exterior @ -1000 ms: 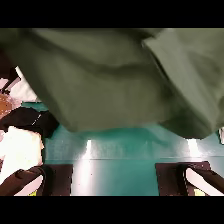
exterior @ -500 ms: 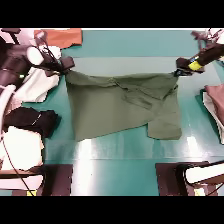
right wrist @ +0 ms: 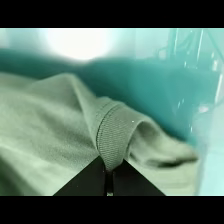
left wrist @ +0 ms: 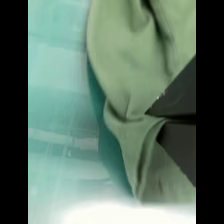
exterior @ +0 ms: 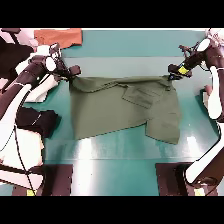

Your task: Fold the shirts.

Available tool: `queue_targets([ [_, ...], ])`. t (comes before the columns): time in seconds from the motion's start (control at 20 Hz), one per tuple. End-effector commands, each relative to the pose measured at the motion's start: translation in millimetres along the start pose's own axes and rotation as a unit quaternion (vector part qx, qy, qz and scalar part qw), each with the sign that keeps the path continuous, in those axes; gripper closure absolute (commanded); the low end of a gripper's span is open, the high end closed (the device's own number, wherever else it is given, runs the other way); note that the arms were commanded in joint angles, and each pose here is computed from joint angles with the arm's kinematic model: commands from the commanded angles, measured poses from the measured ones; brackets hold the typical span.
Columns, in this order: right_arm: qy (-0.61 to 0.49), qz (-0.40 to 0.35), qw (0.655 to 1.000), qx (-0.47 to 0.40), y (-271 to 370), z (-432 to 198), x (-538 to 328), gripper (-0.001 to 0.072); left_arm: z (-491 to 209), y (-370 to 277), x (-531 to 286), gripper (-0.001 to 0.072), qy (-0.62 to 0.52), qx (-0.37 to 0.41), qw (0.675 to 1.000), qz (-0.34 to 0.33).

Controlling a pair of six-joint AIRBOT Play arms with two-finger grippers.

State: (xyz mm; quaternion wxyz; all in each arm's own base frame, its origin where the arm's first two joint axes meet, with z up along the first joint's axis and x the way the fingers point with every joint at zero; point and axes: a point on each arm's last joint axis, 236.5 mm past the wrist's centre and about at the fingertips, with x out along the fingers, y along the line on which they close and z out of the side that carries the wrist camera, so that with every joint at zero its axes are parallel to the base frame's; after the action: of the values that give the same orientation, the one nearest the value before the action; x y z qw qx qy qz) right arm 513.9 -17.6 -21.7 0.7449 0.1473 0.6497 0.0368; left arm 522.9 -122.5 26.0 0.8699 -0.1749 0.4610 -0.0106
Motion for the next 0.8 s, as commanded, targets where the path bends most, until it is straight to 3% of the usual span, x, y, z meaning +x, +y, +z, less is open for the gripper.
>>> queue_targets([
  [0.0,-0.013,-0.003,0.999,0.030,-30,8,6,0.0679,5,7,2,0.0683,-0.010,0.017,1.000,0.014],
  [0.1,-0.051,0.034,0.997,0.042,-25,27,-5,0.0426,6,7,2,0.0683,-0.014,0.018,1.000,0.014],
  [0.15,-0.076,0.064,0.994,0.041,-17,39,-15,0.0342,9,6,2,0.0683,-0.018,0.019,1.000,0.012],
  [0.3,-0.140,0.115,0.982,0.054,-7,65,-42,0.0329,15,3,2,0.0683,-0.032,0.019,0.999,0.006],
  [0.5,-0.097,0.136,0.985,0.033,1,42,-47,0.0325,17,2,5,0.0683,-0.037,0.018,0.999,0.003],
  [0.6,-0.055,0.126,0.990,0.021,-5,20,-39,0.0088,16,2,5,0.0683,-0.035,0.018,0.999,0.004],
  [0.75,-0.051,0.128,0.990,0.039,-17,7,-34,0.0069,16,3,5,0.0683,-0.034,0.018,0.999,0.004],
])
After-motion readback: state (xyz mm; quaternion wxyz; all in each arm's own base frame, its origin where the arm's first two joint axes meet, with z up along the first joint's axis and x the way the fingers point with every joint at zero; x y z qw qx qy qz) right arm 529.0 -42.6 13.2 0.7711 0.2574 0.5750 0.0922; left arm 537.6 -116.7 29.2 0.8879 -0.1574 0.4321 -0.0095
